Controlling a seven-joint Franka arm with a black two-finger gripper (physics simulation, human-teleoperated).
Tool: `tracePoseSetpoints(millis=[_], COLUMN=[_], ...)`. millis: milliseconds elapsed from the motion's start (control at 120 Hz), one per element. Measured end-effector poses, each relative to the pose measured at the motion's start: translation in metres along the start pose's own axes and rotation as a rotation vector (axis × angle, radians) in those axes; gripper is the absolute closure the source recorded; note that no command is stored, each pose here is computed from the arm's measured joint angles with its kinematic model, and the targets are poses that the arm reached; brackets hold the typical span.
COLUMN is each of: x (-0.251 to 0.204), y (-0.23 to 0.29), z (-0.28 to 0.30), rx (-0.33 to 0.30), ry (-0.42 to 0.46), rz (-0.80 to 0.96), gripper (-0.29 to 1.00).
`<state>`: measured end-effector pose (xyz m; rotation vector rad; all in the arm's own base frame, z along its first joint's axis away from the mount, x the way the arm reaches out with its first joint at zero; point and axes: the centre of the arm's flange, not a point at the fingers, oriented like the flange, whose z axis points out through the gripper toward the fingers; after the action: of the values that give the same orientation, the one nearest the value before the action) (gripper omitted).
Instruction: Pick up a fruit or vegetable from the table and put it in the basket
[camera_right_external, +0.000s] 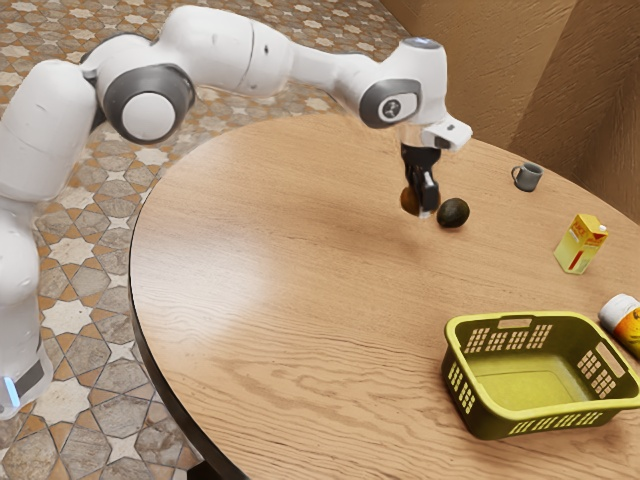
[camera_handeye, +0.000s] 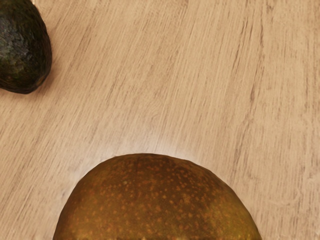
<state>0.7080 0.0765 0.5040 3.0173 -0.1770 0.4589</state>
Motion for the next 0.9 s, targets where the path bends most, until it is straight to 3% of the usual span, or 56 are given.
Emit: tracePoseSetpoints(millis=[200, 408, 900], x=[-0.01, -0.024, 0.042], y=[0.154, 0.287, 0.328], z=[-0.11, -0.122, -0.029], rx=[-0.045, -0.137, -0.216], ry=[0.124, 0.138, 0.2], rz=[0.112, 0.231, 0.171], gripper=[0.41, 0.41, 0.41])
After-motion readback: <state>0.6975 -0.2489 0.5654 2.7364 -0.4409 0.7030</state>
